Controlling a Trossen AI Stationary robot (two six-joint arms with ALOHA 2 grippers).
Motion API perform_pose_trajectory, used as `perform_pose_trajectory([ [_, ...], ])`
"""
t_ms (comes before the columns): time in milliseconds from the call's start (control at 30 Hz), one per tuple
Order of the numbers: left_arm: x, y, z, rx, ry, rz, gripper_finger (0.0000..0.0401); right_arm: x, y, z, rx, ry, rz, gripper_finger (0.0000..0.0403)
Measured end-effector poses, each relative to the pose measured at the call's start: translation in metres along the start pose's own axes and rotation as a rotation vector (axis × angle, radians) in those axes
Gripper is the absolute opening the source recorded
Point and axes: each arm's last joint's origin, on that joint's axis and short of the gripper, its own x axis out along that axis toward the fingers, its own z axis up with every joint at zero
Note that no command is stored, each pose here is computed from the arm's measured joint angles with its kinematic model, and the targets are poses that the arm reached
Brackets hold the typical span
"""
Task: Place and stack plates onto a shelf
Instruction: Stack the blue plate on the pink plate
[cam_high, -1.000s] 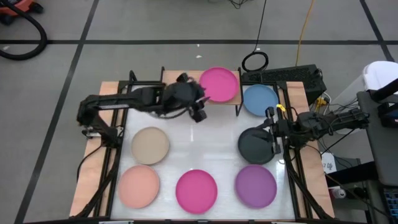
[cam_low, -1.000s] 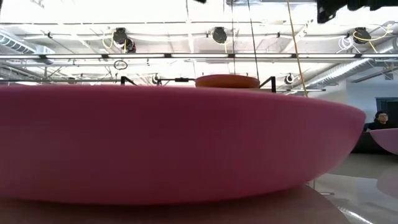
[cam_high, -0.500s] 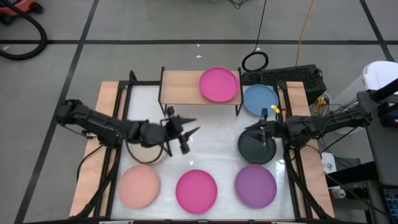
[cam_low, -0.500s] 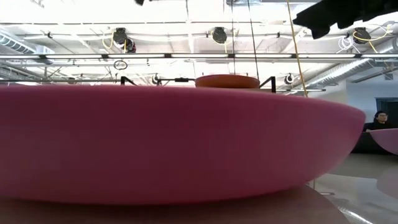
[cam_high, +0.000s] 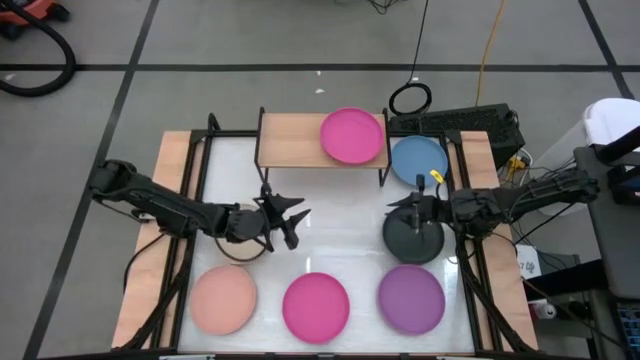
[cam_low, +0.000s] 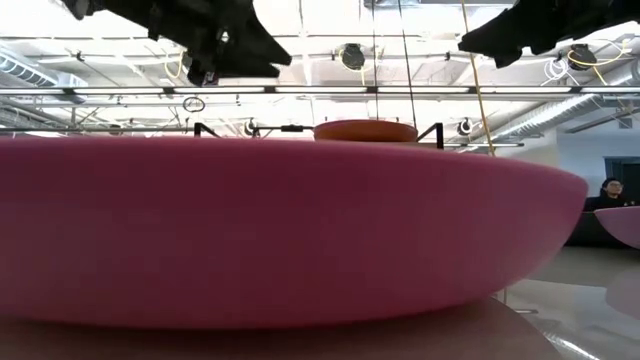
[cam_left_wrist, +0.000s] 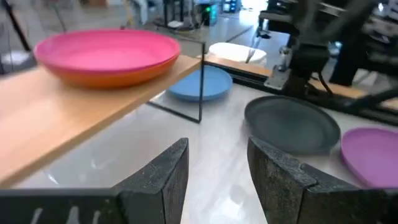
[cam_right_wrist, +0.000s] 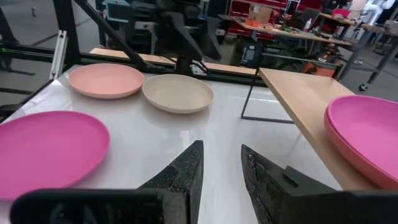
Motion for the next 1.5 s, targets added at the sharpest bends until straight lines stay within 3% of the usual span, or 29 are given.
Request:
perform_pose_trajectory([
  [167, 0.004, 0.005, 0.001, -0.111, -0.002, 0.024, 0.0170, 0.003, -0.001, -0.003, -0.009, 0.030, -0.055, 0.0091],
  [333, 0.005, 0.009, -0.005, -0.025, 0.048, 0.057, 0.0170, 0.003, -0.006, -0.012, -0.051, 0.142, -0.273, 0.0091],
  [533, 0.005, 0.011, -0.008, -0.019, 0.075, 0.069, 0.0170, 0.003, -0.011, -0.011, -0.031, 0.241, -0.304, 0.0091],
  [733, 0.007, 0.012, -0.006, 0.009, 0.060, 0.066, 0.0170, 0.007, -0.016, -0.010, 0.045, 0.448, -0.300, 0.0091],
  [800, 0.000, 0.007, -0.003, 0.081, 0.057, 0.017, 0.0170, 0.012, -0.015, -0.010, -0.003, 0.492, -0.278, 0.0091],
  [933, -0.032, -0.002, 0.017, 0.104, -0.045, -0.004, 0.0170, 0.021, -0.012, -0.019, -0.062, 0.571, -0.271, 0.0091],
  [1167, -0.068, -0.014, 0.024, 0.171, -0.126, 0.100, 0.0170, 0.026, -0.022, -0.041, 0.022, 0.795, -0.381, 0.0091],
  [1333, -0.065, -0.018, 0.015, 0.239, -0.096, 0.091, 0.0170, 0.028, -0.033, -0.054, 0.097, 0.886, -0.476, 0.0091],
  [1500, -0.063, -0.022, 0.007, 0.294, -0.051, 0.026, 0.0170, 0.031, -0.038, -0.064, 0.074, 0.895, -0.488, 0.0091],
])
